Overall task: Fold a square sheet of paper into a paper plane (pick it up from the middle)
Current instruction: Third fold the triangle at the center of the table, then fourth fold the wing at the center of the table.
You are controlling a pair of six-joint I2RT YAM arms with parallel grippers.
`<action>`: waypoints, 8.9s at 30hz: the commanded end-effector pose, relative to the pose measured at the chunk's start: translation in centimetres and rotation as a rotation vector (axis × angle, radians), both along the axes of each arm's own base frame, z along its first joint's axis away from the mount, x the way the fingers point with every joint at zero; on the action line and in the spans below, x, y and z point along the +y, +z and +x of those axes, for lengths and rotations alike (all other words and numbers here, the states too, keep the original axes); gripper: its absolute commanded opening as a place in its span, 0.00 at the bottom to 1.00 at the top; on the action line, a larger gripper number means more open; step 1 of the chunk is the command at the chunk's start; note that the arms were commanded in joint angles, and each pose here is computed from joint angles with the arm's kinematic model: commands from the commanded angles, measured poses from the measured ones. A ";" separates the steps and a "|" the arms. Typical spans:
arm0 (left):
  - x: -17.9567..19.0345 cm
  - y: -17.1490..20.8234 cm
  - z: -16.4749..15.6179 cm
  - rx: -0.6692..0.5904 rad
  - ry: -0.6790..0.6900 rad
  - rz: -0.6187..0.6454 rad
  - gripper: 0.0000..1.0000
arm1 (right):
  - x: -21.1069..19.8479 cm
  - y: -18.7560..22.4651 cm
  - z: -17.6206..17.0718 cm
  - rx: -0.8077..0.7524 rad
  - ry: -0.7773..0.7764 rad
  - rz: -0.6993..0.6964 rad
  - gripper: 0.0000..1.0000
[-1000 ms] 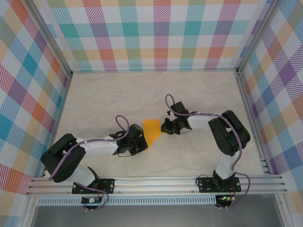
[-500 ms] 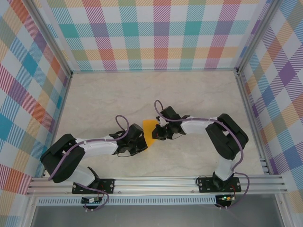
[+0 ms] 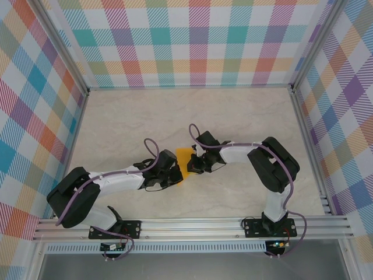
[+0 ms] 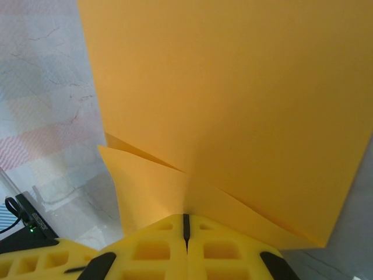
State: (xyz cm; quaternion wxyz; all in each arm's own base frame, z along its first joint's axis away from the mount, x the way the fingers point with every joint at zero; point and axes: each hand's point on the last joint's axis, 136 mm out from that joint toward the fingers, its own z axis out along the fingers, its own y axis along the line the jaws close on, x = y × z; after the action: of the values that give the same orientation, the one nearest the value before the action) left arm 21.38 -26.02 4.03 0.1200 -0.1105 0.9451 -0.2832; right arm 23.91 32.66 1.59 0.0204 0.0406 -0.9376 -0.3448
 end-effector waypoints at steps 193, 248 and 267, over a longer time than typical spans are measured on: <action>0.3 6.6 4.3 -0.819 -0.429 0.281 0.80 | -2.6 5.9 4.2 0.116 -0.585 -0.126 0.03; -3.6 0.9 2.8 -0.710 -0.471 0.064 0.08 | -5.0 8.5 3.6 -0.192 -0.164 0.106 0.64; -4.1 0.2 3.3 -0.526 -0.277 -0.079 0.05 | -4.2 5.2 2.8 -0.208 -0.033 0.149 0.54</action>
State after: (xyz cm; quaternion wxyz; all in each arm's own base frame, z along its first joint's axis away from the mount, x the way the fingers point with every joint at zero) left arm 24.21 -29.82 3.92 0.3204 0.1190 0.8791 -0.3322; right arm 25.99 27.63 6.37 -0.0790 0.0393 -0.9156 -0.3922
